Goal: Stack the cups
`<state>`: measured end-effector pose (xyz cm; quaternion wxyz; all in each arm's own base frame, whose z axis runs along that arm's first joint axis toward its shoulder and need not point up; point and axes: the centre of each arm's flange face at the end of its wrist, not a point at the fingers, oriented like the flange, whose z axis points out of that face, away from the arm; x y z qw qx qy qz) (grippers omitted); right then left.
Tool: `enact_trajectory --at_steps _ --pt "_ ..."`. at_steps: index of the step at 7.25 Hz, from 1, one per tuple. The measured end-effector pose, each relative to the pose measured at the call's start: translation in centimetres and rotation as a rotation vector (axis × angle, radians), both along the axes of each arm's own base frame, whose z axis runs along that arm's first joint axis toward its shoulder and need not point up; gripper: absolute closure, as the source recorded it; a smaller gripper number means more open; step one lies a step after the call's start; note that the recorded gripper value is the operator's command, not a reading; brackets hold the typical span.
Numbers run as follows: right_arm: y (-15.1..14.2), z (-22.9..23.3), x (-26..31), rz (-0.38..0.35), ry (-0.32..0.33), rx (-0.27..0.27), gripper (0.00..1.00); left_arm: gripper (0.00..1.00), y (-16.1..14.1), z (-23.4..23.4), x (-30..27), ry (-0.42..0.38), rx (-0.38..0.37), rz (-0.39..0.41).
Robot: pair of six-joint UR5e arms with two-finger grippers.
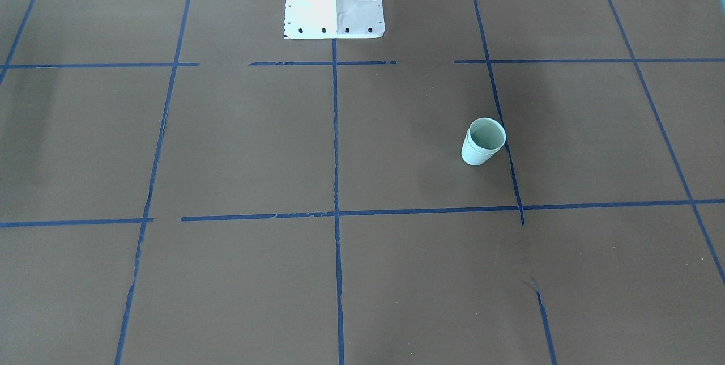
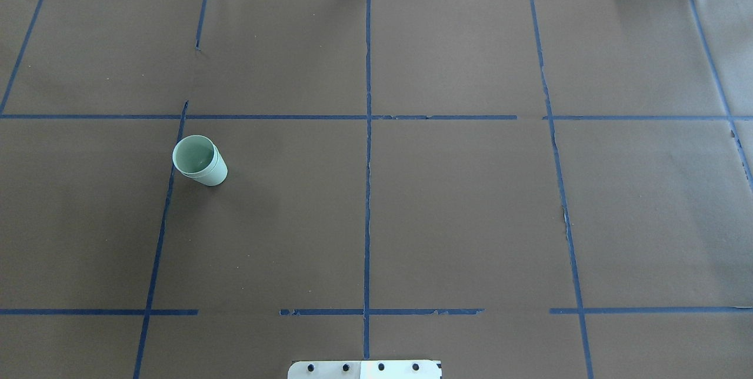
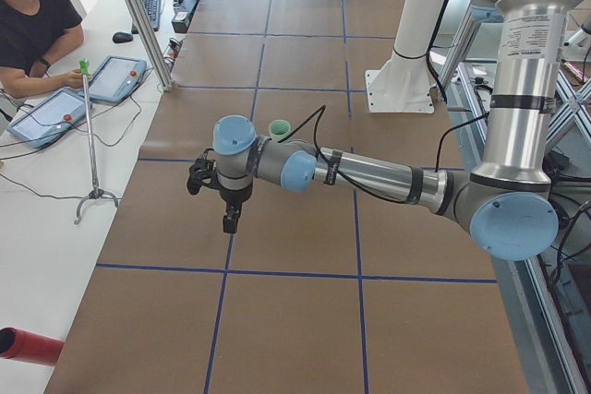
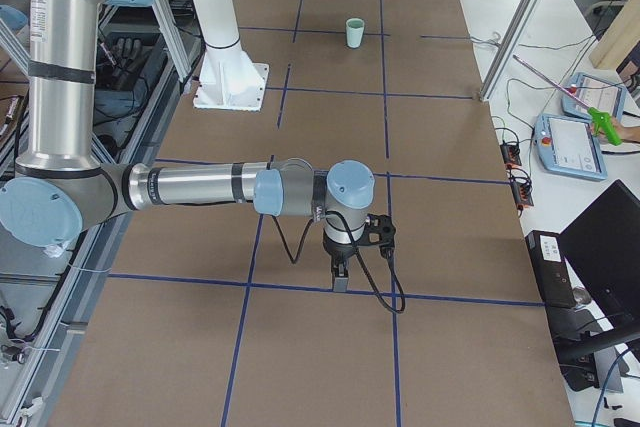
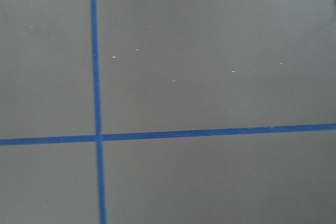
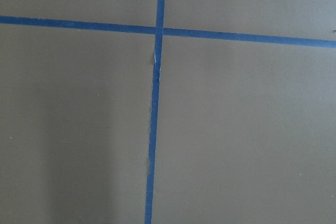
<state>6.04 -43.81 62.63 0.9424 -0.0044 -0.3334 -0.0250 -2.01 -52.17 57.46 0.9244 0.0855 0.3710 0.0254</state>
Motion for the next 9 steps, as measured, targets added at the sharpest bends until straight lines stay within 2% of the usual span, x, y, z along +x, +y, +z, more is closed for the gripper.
enact_trajectory --at_steps 2,5,9 --pt "0.0 0.0 0.0 0.0 0.0 0.0 0.0 0.0 1.1 2.3 -1.0 0.014 -0.017 0.032" --pt "0.0 0.0 0.0 0.0 -0.001 0.001 0.0 0.0 1.6 2.7 -2.1 0.023 -0.054 0.102" --pt "0.0 0.0 0.0 0.0 0.0 0.0 0.0 0.0 1.1 1.5 -2.6 0.02 -0.064 0.106"
